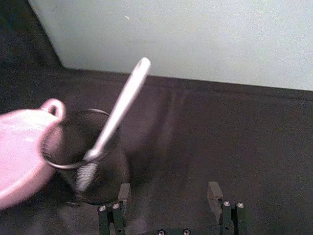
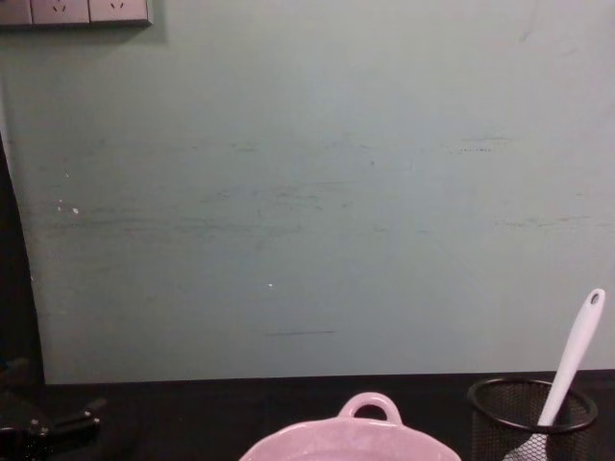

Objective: Use the one hand to pick up the spoon and stir the clear water in the bowl.

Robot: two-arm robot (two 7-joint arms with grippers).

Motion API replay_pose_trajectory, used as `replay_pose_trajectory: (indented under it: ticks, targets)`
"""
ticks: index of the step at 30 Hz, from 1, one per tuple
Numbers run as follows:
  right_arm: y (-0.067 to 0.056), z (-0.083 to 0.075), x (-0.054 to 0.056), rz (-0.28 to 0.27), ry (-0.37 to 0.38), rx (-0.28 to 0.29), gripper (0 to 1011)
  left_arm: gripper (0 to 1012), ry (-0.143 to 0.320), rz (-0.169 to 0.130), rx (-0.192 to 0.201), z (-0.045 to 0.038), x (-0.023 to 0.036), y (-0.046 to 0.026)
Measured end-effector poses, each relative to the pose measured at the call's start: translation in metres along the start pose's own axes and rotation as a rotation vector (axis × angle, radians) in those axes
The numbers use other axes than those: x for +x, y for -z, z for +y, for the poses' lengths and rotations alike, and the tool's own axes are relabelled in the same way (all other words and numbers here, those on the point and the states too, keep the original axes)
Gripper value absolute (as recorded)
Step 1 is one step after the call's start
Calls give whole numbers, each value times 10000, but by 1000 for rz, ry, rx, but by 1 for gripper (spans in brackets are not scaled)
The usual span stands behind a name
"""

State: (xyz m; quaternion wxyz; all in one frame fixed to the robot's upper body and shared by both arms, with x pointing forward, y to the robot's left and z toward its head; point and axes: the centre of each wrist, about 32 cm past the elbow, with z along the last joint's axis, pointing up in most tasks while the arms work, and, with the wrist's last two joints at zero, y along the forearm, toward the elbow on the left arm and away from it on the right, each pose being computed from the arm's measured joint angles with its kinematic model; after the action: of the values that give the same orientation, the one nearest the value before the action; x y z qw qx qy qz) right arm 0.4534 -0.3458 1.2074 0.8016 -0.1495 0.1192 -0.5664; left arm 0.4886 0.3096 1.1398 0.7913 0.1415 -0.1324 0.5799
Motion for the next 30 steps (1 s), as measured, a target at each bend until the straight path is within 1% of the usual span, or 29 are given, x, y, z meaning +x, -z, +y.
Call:
replay_pose_trajectory:
  ticks: [3,4,6,7,10,11,12,13,14,15,16,17,20,30]
  targets:
    - [40,85,6,-33,26,-8,1002,1011,0,0,0,0,0,0]
    - [70,152,3,-53,38,-7,1003,1011,0,0,0,0,0,0]
    - [93,232,-9,-83,51,4,1003,1011,0,0,0,0,0,0]
    - [129,316,-16,-117,65,24,1002,1011,0,0,0,0,0,0]
    - [201,446,-33,-165,94,76,1003,1011,0,0,0,0,0,0]
    - [259,530,-48,-195,110,118,1003,1011,0,0,0,0,0,0]
    - [293,573,-52,-206,117,136,1002,1011,0,0,0,0,0,0]
    - [363,650,-65,-232,133,175,1003,1011,0,0,0,0,0,0]
    - [363,650,-65,-232,133,175,1003,1011,0,0,0,0,1,0]
    - [443,711,-79,-246,145,221,1003,1011,0,0,0,0,0,0]
    - [486,738,-90,-252,149,240,1003,1011,0,0,0,0,0,0]
    - [544,781,-107,-266,158,273,1003,1011,0,0,0,0,0,0]
    - [606,826,-144,-284,171,312,1002,1011,0,0,0,0,0,0]
    - [585,812,-131,-279,171,304,1003,1011,0,0,0,0,0,0]
